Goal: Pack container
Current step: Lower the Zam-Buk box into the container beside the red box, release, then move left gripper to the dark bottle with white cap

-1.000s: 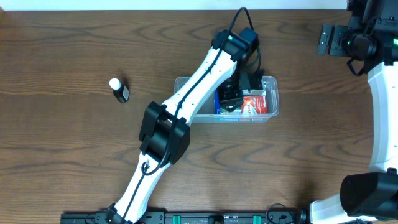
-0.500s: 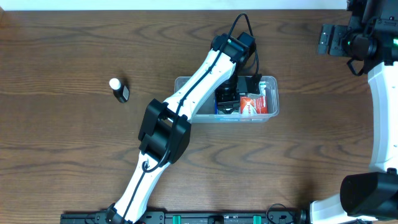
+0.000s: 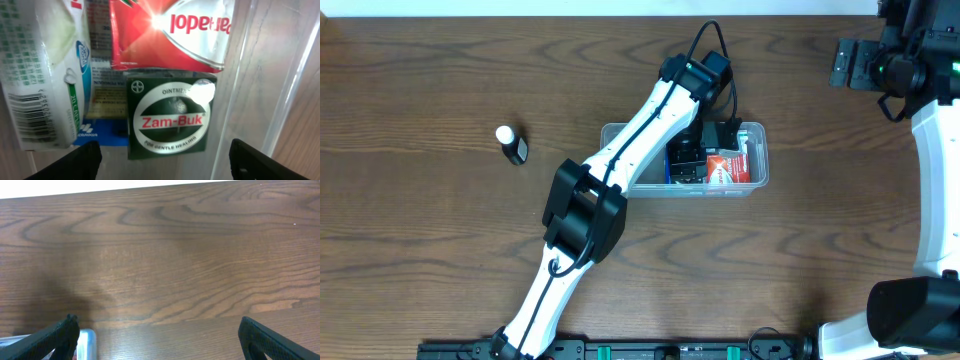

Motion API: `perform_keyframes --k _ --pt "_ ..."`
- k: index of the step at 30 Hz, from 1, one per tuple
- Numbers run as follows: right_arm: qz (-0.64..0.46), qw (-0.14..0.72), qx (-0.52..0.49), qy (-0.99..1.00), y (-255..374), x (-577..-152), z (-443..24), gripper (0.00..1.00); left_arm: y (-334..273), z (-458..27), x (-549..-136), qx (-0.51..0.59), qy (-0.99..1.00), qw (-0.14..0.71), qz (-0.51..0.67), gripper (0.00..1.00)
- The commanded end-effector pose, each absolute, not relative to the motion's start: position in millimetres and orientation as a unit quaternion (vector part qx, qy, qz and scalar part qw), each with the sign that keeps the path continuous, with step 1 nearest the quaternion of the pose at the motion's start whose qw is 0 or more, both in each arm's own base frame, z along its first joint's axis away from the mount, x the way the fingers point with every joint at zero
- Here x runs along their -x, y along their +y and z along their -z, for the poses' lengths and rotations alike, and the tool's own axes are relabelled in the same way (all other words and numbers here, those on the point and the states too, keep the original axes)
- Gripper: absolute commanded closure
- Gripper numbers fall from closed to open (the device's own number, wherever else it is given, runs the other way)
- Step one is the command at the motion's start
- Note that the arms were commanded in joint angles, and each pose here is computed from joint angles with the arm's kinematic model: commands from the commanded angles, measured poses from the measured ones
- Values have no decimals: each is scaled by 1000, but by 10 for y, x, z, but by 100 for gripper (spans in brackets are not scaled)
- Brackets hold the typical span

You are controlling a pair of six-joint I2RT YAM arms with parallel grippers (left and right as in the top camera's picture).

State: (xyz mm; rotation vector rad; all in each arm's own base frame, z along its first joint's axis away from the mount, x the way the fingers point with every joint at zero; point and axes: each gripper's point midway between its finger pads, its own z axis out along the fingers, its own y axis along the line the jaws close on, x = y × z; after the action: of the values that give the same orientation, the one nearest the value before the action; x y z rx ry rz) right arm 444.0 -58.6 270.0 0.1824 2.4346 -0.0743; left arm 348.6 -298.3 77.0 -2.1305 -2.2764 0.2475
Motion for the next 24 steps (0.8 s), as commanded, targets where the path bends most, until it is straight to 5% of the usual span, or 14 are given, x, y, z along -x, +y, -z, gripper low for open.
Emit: perform_keyframes --k 1,12,20,24 --pt "30 344 -80 935 -614 -4441 -2712 1 -2986 -767 -3477 683 -725 8 -88 16" --pt "30 344 -80 935 -615 -4441 -2712 1 -2913 -1004 -3540 652 -756 -3 -55 15" --pt "30 344 -80 935 -614 -4441 -2712 1 -2733 -1834 -3388 593 -801 -61 -46 13" --pt "30 344 -80 935 -614 -4441 -2712 1 -2234 -2341 -3653 435 -889 -136 38 6"
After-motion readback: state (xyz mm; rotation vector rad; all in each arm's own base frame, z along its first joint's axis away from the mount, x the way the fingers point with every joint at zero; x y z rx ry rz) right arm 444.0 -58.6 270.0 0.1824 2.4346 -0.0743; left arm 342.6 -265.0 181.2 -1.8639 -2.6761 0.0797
